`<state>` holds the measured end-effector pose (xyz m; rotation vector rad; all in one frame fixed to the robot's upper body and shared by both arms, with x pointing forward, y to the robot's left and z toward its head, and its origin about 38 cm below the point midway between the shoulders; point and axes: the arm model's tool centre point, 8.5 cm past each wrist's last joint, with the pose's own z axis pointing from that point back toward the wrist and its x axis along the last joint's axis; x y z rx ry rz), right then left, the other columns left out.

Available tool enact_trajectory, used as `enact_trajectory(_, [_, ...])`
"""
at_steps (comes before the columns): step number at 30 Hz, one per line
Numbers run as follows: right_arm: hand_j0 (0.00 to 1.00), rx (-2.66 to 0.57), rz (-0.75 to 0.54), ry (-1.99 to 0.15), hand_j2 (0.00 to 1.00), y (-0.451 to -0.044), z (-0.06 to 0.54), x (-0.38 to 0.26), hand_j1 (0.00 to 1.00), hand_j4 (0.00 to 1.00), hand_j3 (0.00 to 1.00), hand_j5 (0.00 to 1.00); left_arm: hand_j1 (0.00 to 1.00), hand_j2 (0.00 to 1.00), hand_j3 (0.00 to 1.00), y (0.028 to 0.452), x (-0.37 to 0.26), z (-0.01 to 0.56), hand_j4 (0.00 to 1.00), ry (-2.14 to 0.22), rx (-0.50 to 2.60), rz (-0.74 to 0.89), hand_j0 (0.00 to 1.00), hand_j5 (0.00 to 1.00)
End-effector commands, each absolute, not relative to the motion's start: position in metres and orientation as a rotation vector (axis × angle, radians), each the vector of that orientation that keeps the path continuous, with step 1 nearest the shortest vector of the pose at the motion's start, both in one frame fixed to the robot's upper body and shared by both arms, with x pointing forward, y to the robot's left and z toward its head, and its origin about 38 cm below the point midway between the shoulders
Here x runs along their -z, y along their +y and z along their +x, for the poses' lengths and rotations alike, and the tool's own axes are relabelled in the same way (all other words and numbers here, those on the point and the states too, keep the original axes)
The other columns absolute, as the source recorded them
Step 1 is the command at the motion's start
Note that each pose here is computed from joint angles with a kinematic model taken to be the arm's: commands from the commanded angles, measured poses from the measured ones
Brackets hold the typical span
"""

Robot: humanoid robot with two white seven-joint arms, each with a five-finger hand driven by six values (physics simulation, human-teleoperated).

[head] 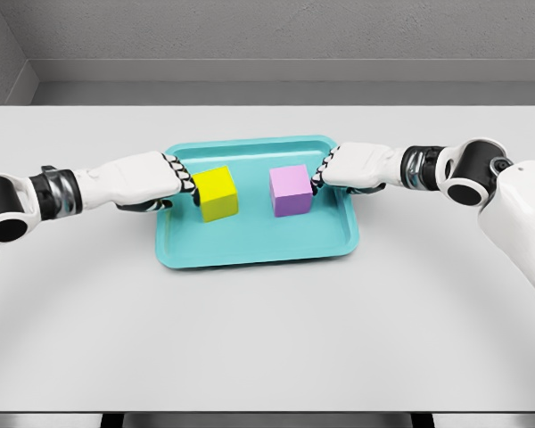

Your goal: Push two cubes

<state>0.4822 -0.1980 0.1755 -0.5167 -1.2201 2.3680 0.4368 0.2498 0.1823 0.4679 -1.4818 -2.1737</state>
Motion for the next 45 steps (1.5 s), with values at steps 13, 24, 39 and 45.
enact_trajectory(13, [0.68, -2.380, -0.511, -1.247, 0.68, -0.186, 0.481, -0.179, 0.68, 0.68, 0.68, 0.68, 0.64, 0.64, 0.64, 0.232, -0.182, 0.439, 0.64, -1.500, 2.187, 0.447, 0.64, 0.64])
enact_trajectory(24, [0.68, -2.398, -0.496, -1.255, 0.68, -0.175, 0.480, -0.176, 0.68, 0.68, 0.68, 0.68, 0.64, 0.64, 0.64, 0.225, -0.181, 0.438, 0.64, -1.503, 2.196, 0.432, 0.64, 0.64])
enact_trajectory(39, [0.68, -2.430, -0.473, -1.272, 0.68, -0.159, 0.477, -0.174, 0.68, 0.68, 0.68, 0.68, 0.64, 0.64, 0.64, 0.196, -0.183, 0.437, 0.64, -1.550, 2.216, 0.388, 0.64, 0.64])
enact_trajectory(45, [0.68, -2.444, -0.467, -1.267, 0.68, -0.156, 0.474, -0.171, 0.68, 0.68, 0.68, 0.68, 0.64, 0.64, 0.64, 0.184, -0.182, 0.438, 0.64, -1.559, 2.221, 0.365, 0.64, 0.64])
